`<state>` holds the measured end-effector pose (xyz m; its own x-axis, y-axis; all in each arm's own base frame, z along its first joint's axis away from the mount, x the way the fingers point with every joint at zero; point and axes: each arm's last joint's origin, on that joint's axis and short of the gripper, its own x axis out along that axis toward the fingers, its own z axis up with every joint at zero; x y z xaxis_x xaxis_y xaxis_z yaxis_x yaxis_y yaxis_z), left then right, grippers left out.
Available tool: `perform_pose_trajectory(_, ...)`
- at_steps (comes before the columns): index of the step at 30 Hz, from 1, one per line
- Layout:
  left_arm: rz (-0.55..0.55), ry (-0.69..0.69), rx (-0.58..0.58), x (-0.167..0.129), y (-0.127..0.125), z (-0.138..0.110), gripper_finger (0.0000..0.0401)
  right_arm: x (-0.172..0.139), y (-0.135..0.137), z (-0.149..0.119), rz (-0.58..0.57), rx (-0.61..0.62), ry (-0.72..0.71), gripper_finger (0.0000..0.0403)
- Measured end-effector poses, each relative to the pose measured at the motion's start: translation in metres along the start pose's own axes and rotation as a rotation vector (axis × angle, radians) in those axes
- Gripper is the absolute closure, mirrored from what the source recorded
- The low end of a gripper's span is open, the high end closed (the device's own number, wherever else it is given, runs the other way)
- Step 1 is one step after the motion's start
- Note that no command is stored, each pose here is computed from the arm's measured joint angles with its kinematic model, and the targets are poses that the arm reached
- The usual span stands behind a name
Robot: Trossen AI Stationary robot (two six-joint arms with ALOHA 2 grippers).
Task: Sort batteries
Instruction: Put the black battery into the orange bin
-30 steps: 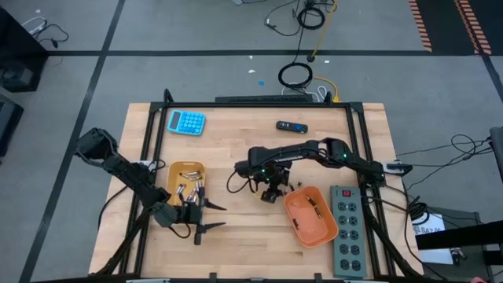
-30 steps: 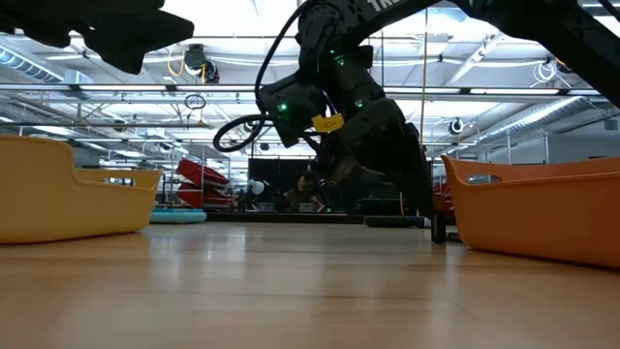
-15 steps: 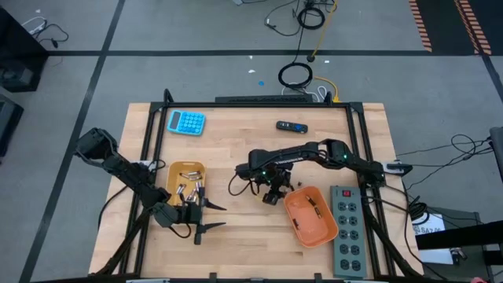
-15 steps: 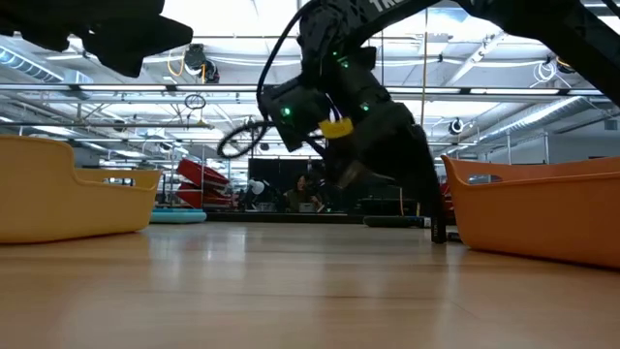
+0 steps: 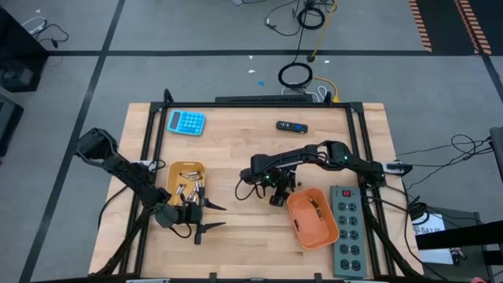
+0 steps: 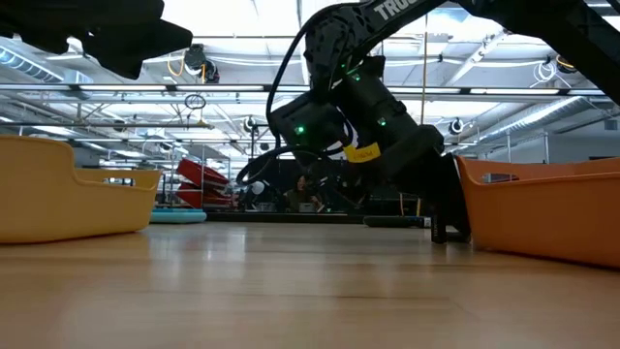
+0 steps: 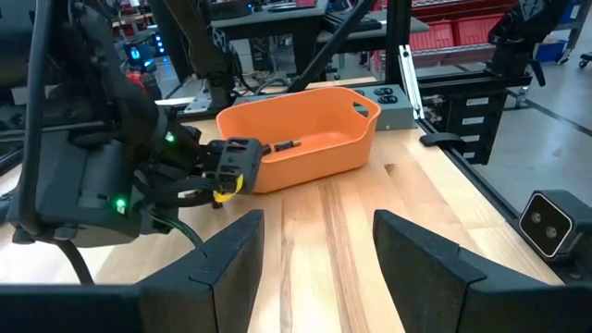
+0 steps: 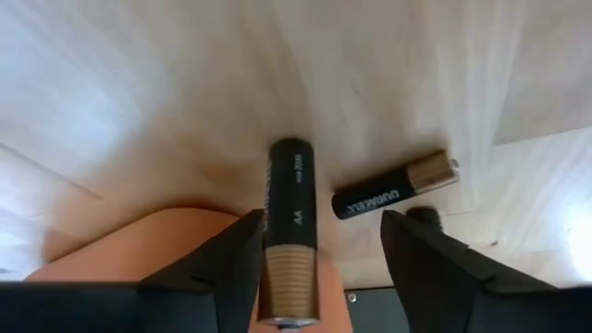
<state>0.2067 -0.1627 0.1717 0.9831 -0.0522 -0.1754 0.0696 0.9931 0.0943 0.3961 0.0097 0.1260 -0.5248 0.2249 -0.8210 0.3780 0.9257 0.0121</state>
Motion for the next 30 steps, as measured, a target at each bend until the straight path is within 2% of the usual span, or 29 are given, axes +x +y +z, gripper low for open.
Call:
perform_pose_trajectory(6,0.0,0.0,0.0,0.0,0.0,0.0,0.0187,-0.0004,-0.0016,0.0005,-0.001,-0.001,-0.001,0.0234)
perform_pose_trajectory(12,0.0,0.0,0.0,0.0,0.0,0.0,0.0187,-0.0004,-0.0014,0.0004,-0.001,-0.018,-0.001,0.0306)
perform_pose_trajectory(17,0.001,0.0,0.002,0.0002,0.0002,0.0001,0.0187,-0.0004,-0.0012,0.0001,-0.001,-0.025,0.001,0.038)
perform_pose_trajectory(30,0.014,-0.002,0.003,0.0003,0.0008,0.0002,0.0187,-0.0101,-0.0054,0.003,-0.003,-0.05,-0.04,0.0382)
